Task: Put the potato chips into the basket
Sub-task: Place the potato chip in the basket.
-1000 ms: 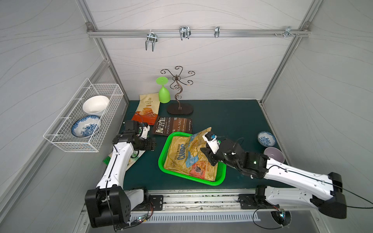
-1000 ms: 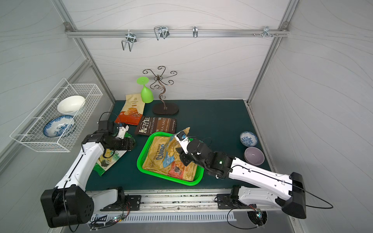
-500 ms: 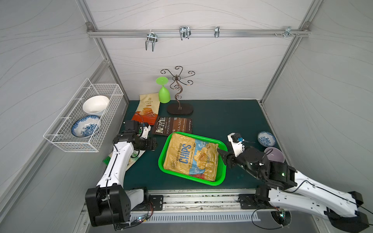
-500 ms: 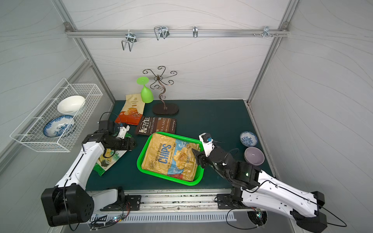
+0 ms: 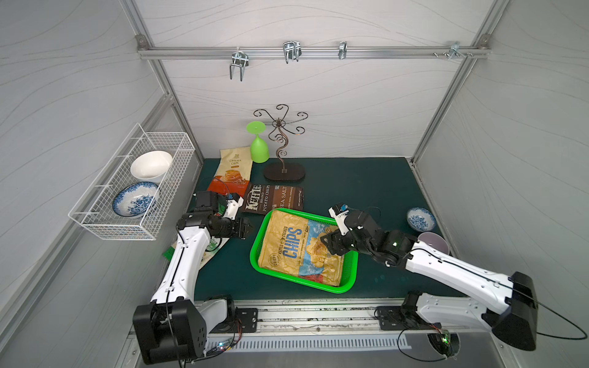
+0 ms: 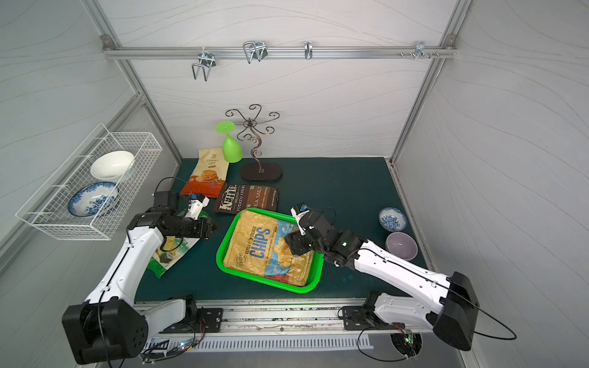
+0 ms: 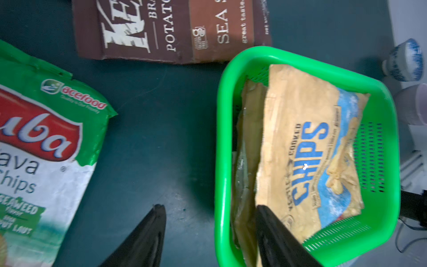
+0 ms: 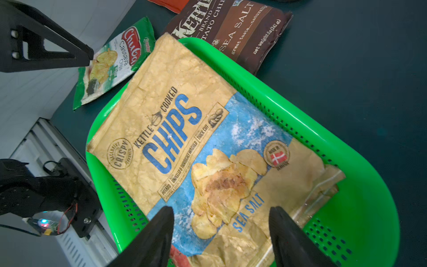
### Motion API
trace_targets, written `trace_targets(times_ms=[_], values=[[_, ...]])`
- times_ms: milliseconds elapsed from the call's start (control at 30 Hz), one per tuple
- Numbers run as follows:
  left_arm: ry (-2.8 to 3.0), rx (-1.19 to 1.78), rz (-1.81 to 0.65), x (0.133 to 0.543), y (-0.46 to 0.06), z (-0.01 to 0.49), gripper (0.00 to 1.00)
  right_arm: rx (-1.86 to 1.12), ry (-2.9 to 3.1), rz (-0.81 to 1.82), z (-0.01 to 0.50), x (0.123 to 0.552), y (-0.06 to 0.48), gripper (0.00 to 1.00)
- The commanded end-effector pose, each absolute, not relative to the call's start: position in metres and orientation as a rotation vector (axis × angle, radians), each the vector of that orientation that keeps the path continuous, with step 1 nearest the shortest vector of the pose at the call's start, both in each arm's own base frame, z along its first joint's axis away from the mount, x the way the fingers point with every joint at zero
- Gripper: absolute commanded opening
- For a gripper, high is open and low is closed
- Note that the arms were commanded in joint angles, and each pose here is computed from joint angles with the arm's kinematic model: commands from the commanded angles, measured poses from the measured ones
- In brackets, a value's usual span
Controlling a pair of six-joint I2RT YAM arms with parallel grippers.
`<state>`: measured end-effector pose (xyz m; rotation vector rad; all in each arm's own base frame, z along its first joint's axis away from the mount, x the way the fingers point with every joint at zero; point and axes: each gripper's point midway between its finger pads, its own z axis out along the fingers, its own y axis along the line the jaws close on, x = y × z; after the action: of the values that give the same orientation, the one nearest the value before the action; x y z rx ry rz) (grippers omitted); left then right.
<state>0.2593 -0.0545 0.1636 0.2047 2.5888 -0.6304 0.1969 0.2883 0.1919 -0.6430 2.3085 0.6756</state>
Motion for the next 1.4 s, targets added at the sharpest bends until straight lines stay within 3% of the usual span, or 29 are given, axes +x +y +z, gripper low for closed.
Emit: trace_targets(times_ms=[0, 300, 367, 667, 1033, 1367], values=[[2.505, 0.404, -0.791, 0.246, -0.084, 0.186, 0.59, -0.628, 2.315, 0.812, 0.203, 0.196, 0.308, 0.67], [2.484, 0.681, -0.669, 0.257, -0.116, 0.186, 0.21, -0.542, 2.358, 0.867, 0.189, 0.198, 0.307, 0.47], [2.489, 0.704, -0.666, 0.264, -0.122, 0.185, 0.18, -0.537, 2.354, 0.883, 0.189, 0.196, 0.307, 0.44], [2.55, 0.777, -0.558, 0.29, -0.143, 0.158, 0.19, -0.527, 2.341, 0.859, 0.192, 0.193, 0.295, 0.43], [2.721, 0.745, -0.376, 0.293, -0.122, 0.102, 0.21, -0.512, 2.323, 0.842, 0.196, 0.193, 0.287, 0.46], [2.653, 0.75, -0.369, 0.293, -0.122, 0.132, 0.32, -0.519, 2.309, 0.838, 0.203, 0.195, 0.288, 0.49]])
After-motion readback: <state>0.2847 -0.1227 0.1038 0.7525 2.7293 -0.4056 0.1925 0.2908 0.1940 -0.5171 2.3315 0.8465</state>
